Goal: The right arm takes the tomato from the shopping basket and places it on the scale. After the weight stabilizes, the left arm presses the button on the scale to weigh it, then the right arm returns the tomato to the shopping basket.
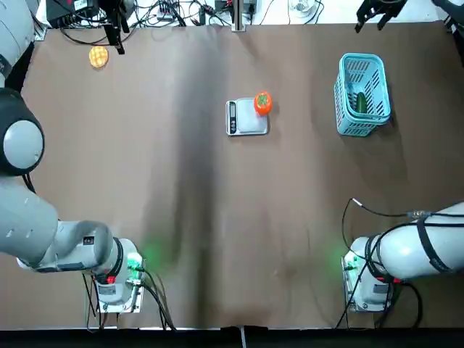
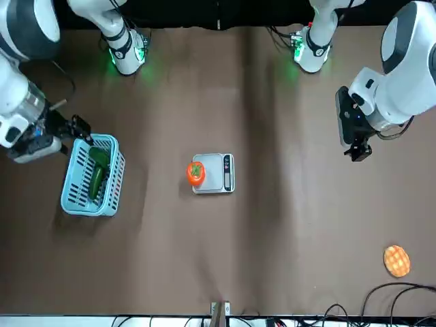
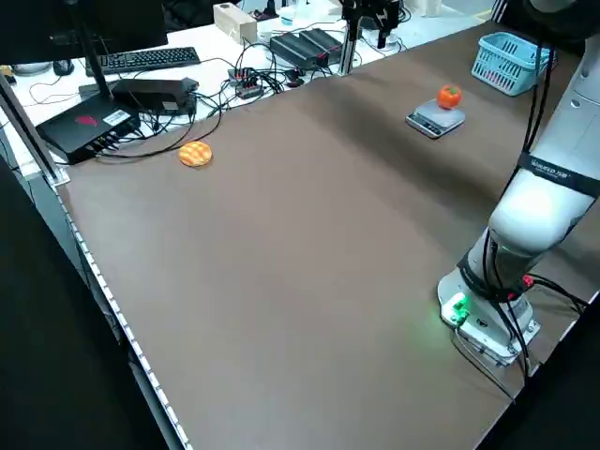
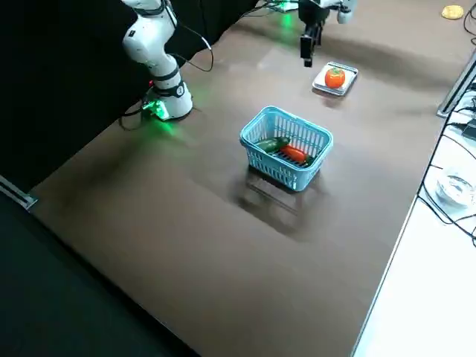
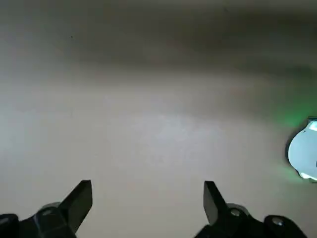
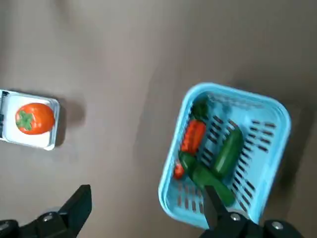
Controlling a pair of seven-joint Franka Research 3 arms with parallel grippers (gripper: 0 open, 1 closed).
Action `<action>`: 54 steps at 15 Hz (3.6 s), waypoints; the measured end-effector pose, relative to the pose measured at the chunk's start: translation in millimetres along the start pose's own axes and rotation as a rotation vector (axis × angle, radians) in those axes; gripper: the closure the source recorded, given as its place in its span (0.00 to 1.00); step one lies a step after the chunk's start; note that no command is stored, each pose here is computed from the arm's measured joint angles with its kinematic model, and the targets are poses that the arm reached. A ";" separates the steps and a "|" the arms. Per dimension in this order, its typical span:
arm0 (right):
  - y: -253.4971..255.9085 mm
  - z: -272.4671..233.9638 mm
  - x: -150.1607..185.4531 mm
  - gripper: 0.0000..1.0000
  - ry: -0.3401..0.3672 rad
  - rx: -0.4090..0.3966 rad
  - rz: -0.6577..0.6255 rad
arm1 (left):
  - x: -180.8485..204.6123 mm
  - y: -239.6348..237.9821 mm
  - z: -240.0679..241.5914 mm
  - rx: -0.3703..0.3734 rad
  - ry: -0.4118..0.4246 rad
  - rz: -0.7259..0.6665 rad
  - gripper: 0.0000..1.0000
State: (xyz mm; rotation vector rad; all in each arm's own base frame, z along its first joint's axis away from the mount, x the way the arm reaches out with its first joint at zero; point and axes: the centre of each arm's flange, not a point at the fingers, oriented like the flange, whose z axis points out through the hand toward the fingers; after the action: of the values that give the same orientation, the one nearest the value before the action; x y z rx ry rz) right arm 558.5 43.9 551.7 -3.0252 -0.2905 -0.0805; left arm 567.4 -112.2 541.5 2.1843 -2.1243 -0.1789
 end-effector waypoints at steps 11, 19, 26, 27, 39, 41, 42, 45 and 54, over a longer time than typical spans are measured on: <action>64.0 -35.9 -20.2 0.02 -0.011 -0.091 0.207 | 16.9 -1.9 11.5 -0.021 -0.004 0.029 0.08; 61.0 -50.0 -13.9 0.01 0.010 -0.094 0.205 | 26.2 -2.8 18.2 -0.033 -0.007 0.046 0.11; 60.5 -49.4 -9.9 0.01 -0.017 -0.090 0.203 | 48.9 -6.1 33.7 -0.047 -0.011 0.025 0.16; 60.3 -49.3 -9.4 0.01 -0.017 -0.090 0.203 | 54.4 -6.0 35.2 -0.044 -0.011 0.024 0.17; 54.7 -50.0 -8.1 0.01 -0.017 -0.090 0.196 | 171.4 -7.8 97.1 -0.015 0.024 0.008 0.53; 54.6 -50.1 -8.1 0.01 -0.017 -0.090 0.196 | 190.8 -5.9 106.6 -0.002 0.032 0.006 0.61; 54.5 -50.0 -8.1 0.01 -0.017 -0.090 0.196 | 200.3 -5.6 112.9 0.003 0.037 0.003 0.72; 54.3 -50.1 -8.1 0.01 -0.017 -0.090 0.196 | 225.5 -6.6 135.8 0.015 0.052 0.018 0.84; 54.3 -50.1 -8.1 0.01 -0.018 -0.090 0.197 | 279.0 -16.6 197.3 0.084 0.131 0.024 0.99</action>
State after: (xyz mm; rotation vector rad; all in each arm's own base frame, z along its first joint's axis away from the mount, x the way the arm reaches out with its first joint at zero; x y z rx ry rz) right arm 558.9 -15.9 595.8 -3.1262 0.0106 -0.0527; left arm 562.4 -387.1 337.9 2.1483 -2.1220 0.0545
